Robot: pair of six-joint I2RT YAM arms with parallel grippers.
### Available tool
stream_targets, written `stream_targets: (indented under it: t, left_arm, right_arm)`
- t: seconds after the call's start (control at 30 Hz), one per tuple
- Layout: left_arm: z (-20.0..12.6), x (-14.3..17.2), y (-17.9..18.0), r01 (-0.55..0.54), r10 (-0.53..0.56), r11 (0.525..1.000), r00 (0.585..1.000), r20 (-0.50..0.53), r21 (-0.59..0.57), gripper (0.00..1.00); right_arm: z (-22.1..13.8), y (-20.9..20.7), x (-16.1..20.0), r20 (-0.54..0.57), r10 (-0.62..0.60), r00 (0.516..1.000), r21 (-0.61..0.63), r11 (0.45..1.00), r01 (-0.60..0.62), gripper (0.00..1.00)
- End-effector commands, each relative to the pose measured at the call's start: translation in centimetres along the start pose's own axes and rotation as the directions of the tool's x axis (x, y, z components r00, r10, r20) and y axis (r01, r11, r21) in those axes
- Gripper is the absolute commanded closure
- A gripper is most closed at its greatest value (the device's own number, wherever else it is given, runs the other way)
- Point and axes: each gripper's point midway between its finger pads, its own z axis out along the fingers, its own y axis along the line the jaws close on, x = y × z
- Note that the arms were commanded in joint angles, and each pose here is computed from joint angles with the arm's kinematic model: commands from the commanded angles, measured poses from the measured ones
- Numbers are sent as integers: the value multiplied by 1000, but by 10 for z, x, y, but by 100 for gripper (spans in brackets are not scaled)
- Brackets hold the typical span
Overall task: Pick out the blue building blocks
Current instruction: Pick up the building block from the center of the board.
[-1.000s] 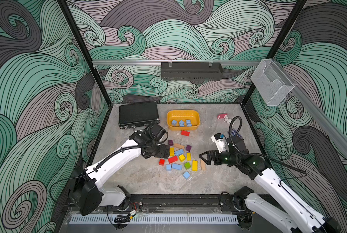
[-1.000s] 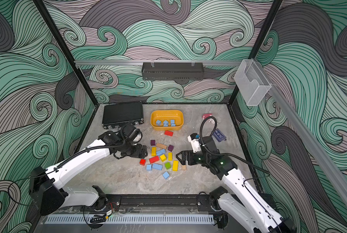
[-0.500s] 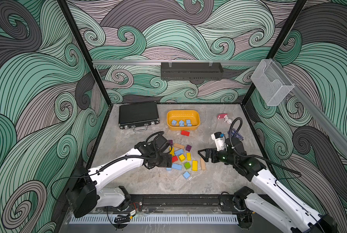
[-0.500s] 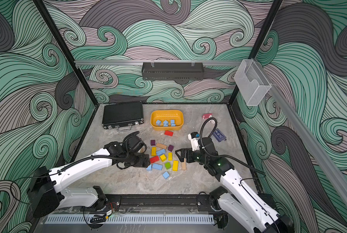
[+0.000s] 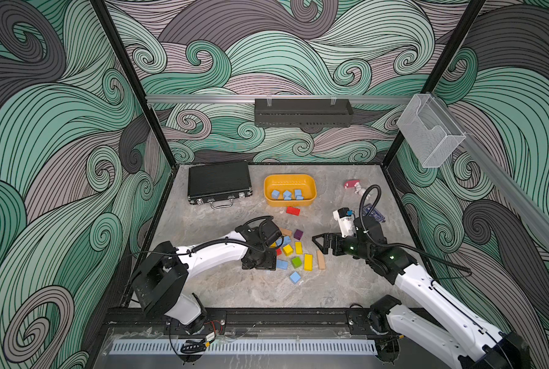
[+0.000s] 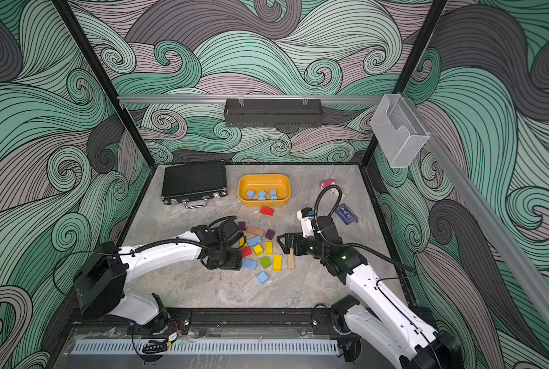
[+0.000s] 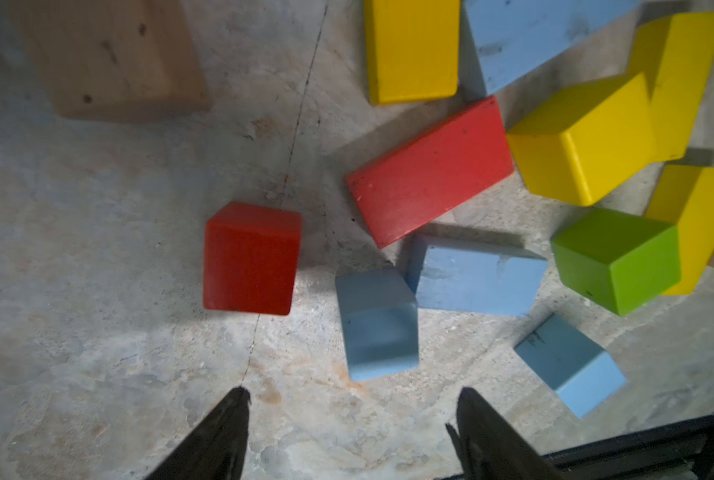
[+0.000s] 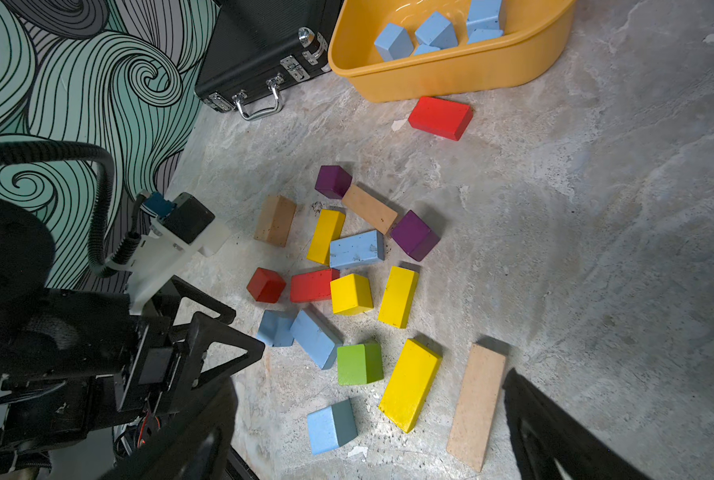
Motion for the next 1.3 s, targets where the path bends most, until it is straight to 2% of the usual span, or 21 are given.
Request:
stream_targets:
  t: [0.0,0.13,0.33,0.93,1.27]
  left_arm:
    - [-5,-13,-13,0,0,1000,1000,31,7,24]
    - [2,-17,-13,-23,23,999,1000,12,-29,26]
    - [11,-16,-7,-40,37,995,999,-27,-93,36]
    - [27,-3,0,-53,39,990,994,-106,-131,54]
    - [26,-3,3,-63,48,988,993,-111,-144,61]
  right_arm:
    - [0,1,-6,22,-12,1000,9,1000,12,0]
    - [-2,0,-8,25,-21,999,19,1000,21,0]
    - [-6,-3,-9,31,-34,999,41,999,33,0]
    - [-3,-4,-9,26,-33,999,45,998,32,0]
    - [-4,-3,-11,30,-37,999,42,998,35,0]
